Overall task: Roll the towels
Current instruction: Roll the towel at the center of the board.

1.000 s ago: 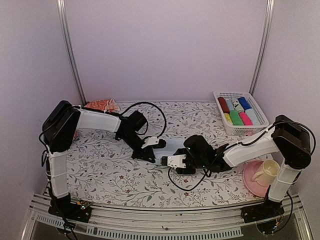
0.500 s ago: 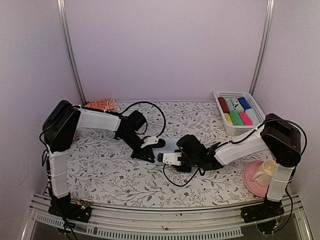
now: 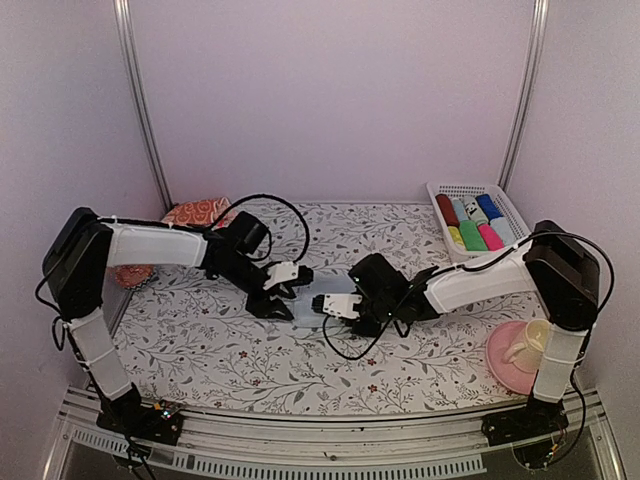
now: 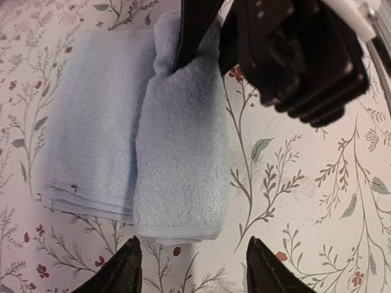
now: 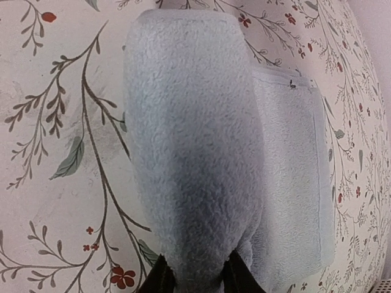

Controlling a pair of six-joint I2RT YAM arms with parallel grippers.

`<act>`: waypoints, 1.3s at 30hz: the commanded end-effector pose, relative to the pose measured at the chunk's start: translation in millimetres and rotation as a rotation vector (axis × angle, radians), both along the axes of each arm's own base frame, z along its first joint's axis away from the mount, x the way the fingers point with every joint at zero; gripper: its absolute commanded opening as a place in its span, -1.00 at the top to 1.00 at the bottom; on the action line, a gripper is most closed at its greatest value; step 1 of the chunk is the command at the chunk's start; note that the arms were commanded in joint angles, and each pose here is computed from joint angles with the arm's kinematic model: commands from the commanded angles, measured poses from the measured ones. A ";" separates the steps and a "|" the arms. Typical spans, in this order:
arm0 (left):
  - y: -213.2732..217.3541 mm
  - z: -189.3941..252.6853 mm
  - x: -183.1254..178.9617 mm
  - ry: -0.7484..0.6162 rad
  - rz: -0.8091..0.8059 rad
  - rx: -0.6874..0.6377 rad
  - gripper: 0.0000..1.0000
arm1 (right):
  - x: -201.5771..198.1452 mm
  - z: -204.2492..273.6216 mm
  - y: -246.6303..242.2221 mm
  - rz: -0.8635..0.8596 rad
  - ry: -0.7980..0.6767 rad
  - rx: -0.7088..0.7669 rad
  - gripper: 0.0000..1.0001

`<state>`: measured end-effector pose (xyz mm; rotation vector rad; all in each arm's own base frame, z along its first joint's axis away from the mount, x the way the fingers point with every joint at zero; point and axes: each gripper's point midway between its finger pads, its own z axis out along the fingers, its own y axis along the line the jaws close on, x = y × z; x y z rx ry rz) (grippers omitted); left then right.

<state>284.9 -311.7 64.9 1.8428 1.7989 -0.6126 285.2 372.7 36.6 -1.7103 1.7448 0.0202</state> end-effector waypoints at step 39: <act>-35.2 5.3 -29.1 -0.772 -0.095 -0.106 -0.10 | -48.3 -12.3 3.1 0.005 0.921 0.097 0.53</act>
